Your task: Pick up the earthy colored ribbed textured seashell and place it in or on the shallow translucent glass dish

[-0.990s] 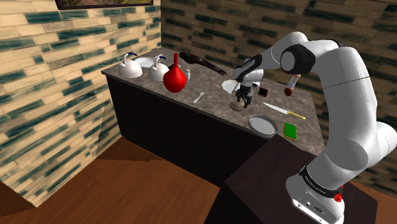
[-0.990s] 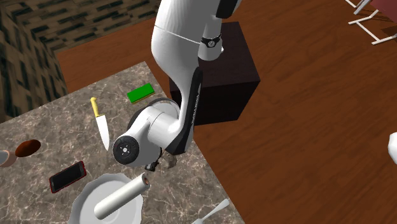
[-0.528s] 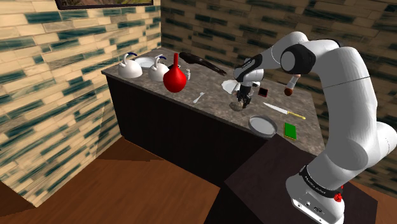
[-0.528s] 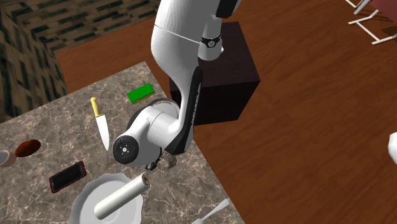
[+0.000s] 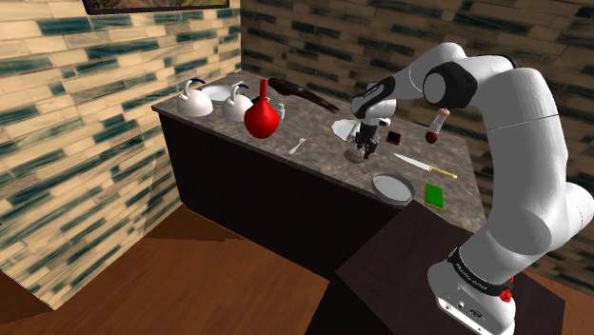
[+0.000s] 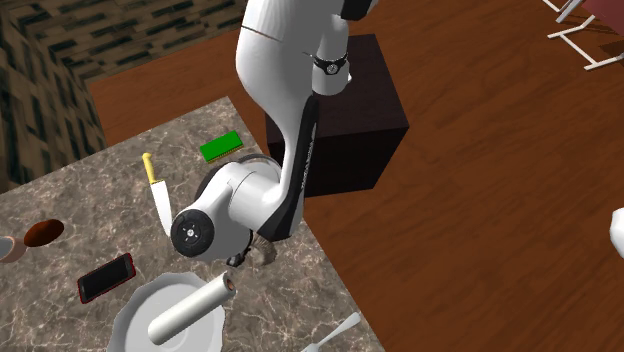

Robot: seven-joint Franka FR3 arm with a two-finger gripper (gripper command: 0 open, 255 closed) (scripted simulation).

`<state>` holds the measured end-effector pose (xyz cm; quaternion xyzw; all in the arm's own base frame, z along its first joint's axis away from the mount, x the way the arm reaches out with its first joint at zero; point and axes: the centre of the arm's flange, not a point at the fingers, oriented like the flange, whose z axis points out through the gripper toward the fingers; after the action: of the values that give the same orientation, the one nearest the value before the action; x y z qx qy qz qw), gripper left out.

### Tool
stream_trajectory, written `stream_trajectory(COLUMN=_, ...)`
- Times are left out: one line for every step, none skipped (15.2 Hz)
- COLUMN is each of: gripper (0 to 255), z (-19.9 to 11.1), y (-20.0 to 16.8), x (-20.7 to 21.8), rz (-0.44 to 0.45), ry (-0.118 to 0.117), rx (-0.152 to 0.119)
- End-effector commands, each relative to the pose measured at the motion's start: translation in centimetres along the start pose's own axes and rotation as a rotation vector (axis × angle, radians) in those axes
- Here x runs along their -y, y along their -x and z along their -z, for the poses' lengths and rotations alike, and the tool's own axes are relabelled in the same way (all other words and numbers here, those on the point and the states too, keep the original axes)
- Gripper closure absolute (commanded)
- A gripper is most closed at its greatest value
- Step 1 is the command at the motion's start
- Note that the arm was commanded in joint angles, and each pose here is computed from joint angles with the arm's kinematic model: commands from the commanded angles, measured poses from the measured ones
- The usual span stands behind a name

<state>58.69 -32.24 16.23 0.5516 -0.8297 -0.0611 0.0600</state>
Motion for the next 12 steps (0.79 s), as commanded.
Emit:
stream_trajectory(gripper=255, z=1.1, y=0.0, x=-0.2, rz=0.000, ry=-0.001, rx=0.000)
stream_trajectory(gripper=255, z=1.7, y=0.0, x=-0.3, rz=0.000, ry=-0.001, rx=0.000)
stream_trajectory(gripper=255, z=2.2, y=-0.1, x=-0.4, rz=0.000, ry=-0.001, rx=0.000)
stream_trajectory(gripper=255, z=2.7, y=-0.1, x=-0.5, rz=0.000, ry=-0.001, rx=0.000)
stream_trajectory(gripper=255, z=3.2, y=-0.1, x=-0.6, rz=0.000, ry=-0.001, rx=0.000)
stream_trajectory(gripper=255, z=3.7, y=-0.1, x=-0.6, rz=0.000, ry=-0.001, rx=0.000)
stream_trajectory(gripper=255, z=4.3, y=-0.1, x=-0.7, rz=0.000, ry=-0.001, rx=0.000)
stream_trajectory(gripper=255, z=4.8, y=-0.1, x=-0.8, rz=0.000, ry=-0.001, rx=0.000)
stream_trajectory(gripper=255, z=5.3, y=-0.2, x=-0.9, rz=0.000, ry=-0.001, rx=0.000)
stream_trajectory(gripper=255, z=5.8, y=-0.2, x=-1.0, rz=0.000, ry=-0.001, rx=0.000)
stream_trajectory(gripper=255, z=6.3, y=-0.2, x=-1.1, rz=0.000, ry=-0.001, rx=0.000)
stream_trajectory(gripper=255, z=6.9, y=-0.2, x=-1.2, rz=0.000, ry=-0.001, rx=0.000)
